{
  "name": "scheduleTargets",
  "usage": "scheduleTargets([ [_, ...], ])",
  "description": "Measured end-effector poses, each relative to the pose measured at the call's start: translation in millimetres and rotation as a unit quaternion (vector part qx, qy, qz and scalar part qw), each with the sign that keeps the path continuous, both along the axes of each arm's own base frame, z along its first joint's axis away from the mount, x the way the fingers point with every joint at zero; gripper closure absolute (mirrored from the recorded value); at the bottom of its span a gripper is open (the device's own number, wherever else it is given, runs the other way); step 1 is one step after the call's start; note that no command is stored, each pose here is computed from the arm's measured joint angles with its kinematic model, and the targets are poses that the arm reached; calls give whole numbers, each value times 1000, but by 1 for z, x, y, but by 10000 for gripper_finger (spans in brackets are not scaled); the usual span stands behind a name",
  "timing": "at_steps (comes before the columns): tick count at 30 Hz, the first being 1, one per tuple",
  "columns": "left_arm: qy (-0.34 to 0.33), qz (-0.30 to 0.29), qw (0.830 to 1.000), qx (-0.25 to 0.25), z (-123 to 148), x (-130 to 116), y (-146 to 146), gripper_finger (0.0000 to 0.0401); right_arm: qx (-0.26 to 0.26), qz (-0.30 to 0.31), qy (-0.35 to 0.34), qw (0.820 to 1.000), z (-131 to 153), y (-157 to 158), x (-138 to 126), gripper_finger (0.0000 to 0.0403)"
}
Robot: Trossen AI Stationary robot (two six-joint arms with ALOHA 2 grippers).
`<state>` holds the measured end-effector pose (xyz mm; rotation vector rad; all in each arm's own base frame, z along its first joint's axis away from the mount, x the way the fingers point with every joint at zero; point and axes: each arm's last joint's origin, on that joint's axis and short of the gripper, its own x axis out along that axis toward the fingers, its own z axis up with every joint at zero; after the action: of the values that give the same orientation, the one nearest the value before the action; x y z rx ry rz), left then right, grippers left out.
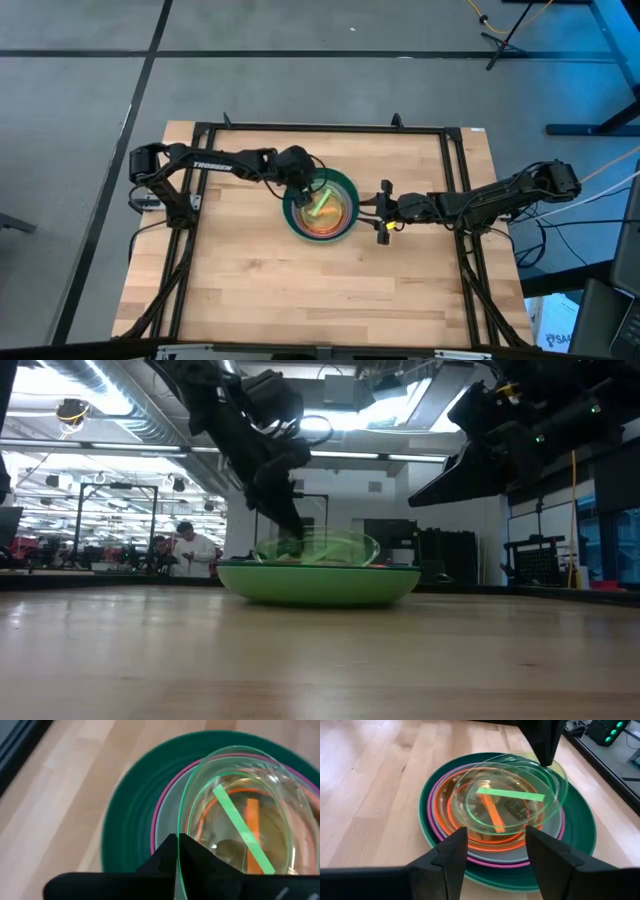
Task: Stack plastic plates
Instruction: Stack the green plate on top of the orange plate, then return to Home Position
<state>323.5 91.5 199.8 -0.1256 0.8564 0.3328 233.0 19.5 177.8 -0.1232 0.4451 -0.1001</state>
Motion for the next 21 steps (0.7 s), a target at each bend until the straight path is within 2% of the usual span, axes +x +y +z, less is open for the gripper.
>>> scheduleTargets([
  [11,-3,-17,1000,-15,3,-2,-2,308,11,-12,-1,1000,0,0,0,210],
  [17,-18,-64,998,20,25,-13,-14,310,16,-16,-14,1000,7,-1,-4,210],
  [21,-79,-101,991,44,26,-25,-30,324,9,-7,-38,999,24,-2,-17,210],
])
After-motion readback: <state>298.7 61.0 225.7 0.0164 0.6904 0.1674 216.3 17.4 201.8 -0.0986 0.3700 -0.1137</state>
